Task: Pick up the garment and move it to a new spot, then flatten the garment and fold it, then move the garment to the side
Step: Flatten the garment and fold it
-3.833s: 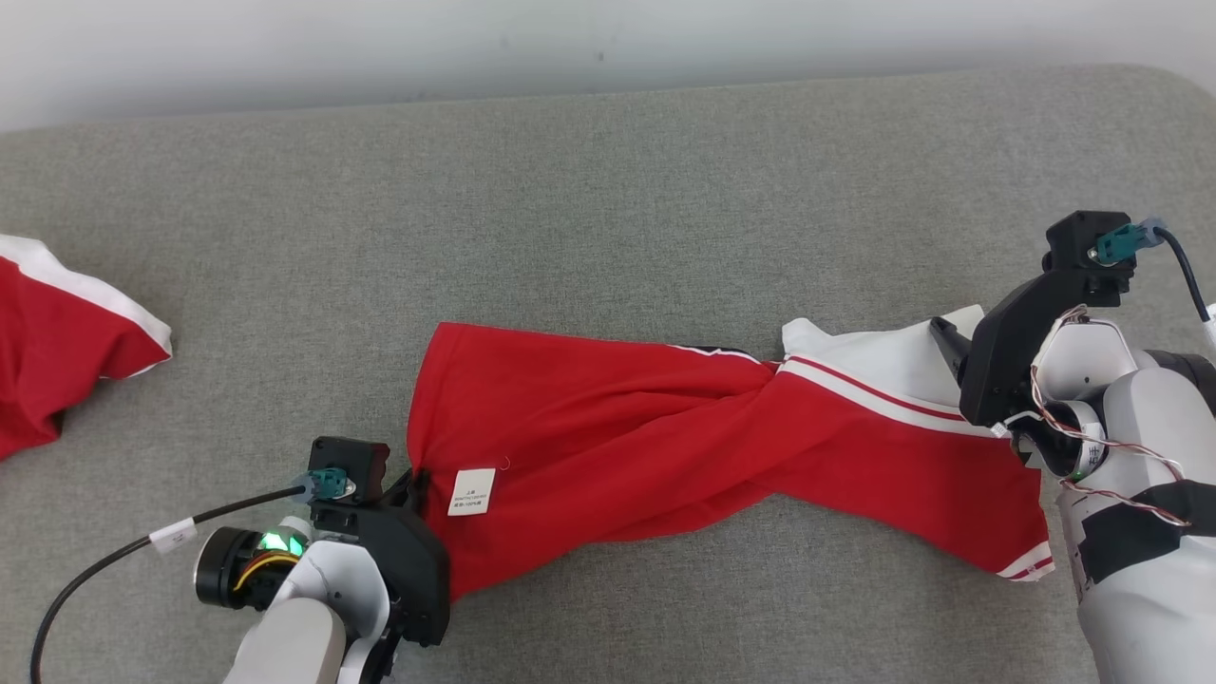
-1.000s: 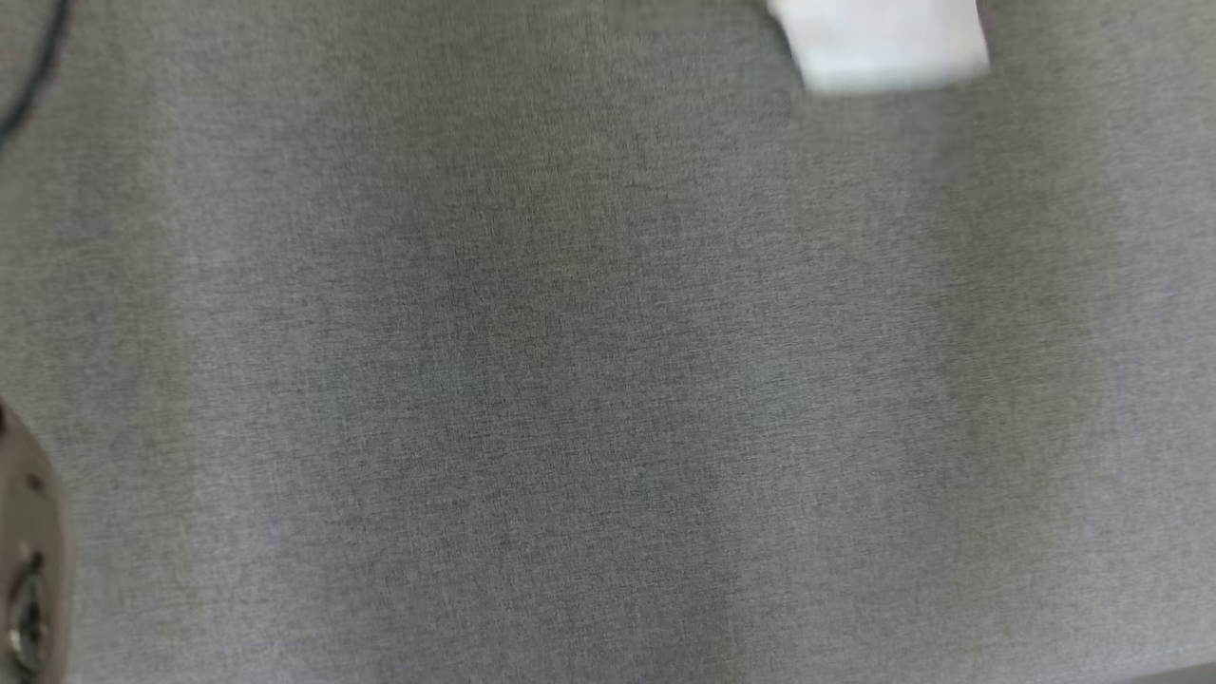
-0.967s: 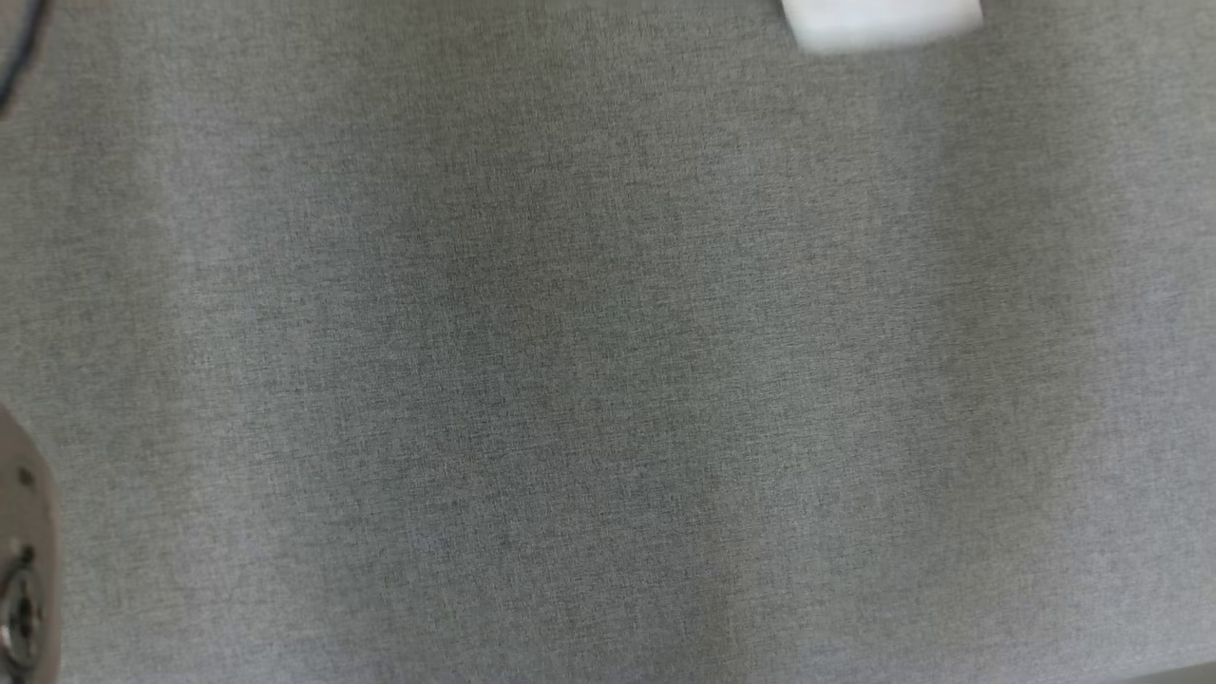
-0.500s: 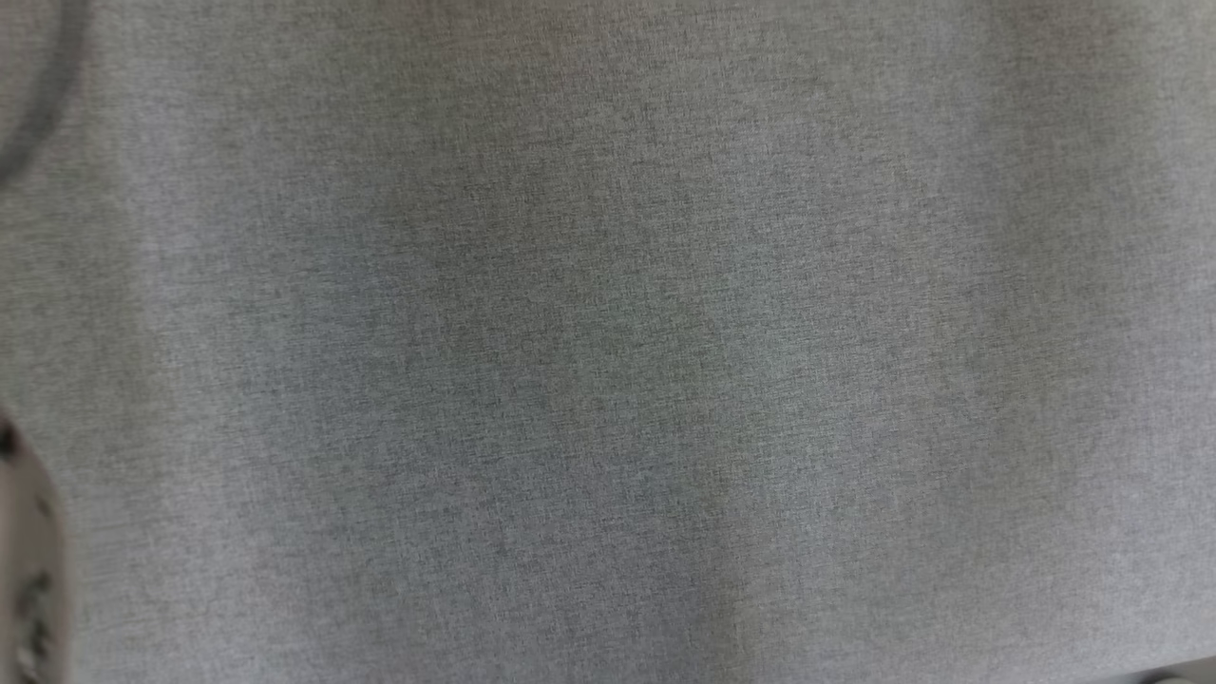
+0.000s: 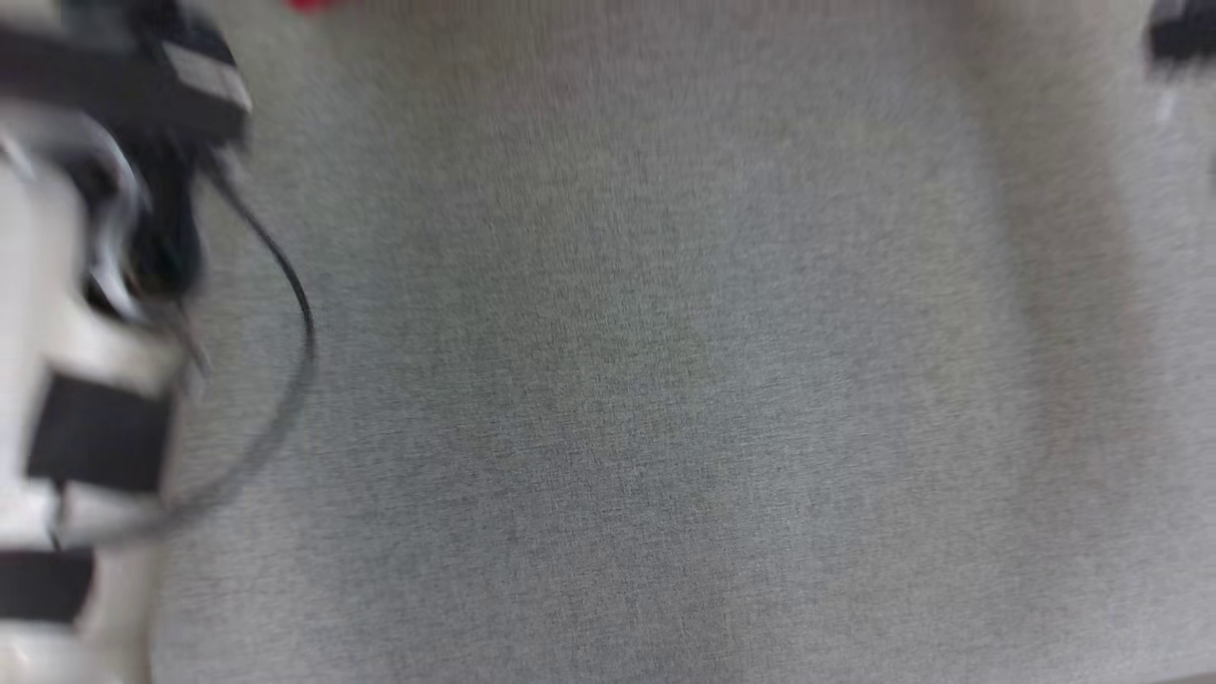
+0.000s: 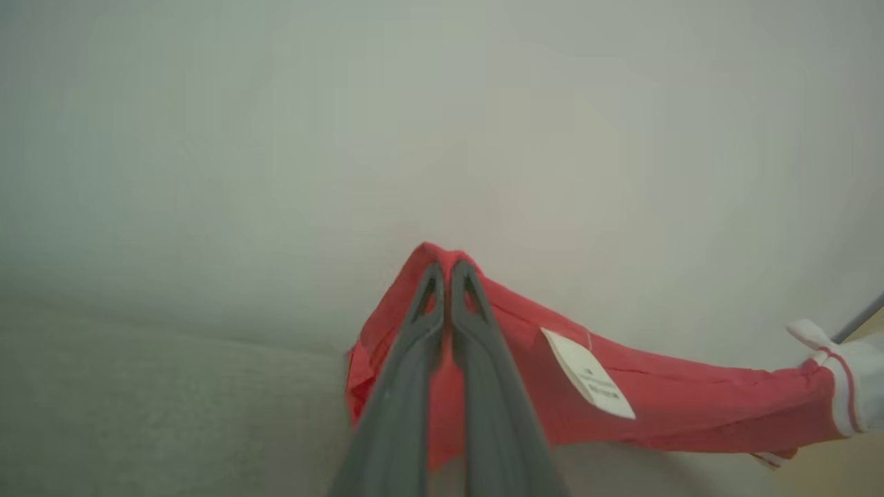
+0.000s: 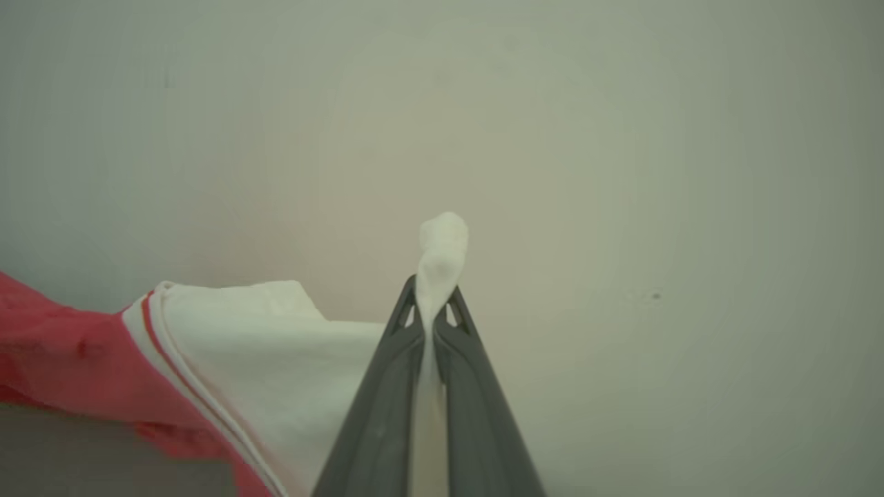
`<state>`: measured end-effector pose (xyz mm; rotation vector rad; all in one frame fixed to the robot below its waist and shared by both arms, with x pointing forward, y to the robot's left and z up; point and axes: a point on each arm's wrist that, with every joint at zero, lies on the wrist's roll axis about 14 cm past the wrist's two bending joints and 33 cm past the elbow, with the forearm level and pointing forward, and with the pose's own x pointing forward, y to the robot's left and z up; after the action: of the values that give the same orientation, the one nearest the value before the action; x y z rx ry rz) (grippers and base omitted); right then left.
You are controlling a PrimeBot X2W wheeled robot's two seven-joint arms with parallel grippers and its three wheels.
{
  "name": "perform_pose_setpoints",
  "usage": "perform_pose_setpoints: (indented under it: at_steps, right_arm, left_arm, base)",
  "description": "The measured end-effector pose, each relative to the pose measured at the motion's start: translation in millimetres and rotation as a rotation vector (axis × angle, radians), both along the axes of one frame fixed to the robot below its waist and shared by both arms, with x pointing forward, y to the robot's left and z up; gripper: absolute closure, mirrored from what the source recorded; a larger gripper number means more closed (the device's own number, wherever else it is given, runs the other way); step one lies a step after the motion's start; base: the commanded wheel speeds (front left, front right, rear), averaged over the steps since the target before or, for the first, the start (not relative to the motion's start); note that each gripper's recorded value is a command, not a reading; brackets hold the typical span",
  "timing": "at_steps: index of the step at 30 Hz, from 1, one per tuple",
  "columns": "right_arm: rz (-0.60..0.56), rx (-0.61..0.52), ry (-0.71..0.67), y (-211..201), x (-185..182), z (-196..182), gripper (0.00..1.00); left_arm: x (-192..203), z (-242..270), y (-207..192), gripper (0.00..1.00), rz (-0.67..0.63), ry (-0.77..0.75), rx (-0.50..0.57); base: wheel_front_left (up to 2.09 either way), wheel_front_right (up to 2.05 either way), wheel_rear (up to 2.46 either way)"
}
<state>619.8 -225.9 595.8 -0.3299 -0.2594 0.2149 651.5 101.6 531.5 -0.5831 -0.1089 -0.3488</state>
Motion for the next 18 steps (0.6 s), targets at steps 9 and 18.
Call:
perform_pose_setpoints:
  at_steps: [9, 18]
  right_arm:
    - [-0.107, 0.081, 0.339, -29, -91, -63, 1.0]
    - [-0.204, 0.172, 0.628, -30, -189, -110, 1.0]
  left_arm:
    - [-98, -53, 3, 1.0, -0.001, 0.188, -0.049]
    - [-187, -77, 6, 1.0, 0.017, 0.314, -0.053]
  base:
    - [0.0, 0.0, 0.0]
    - [0.0, 0.0, 0.0]
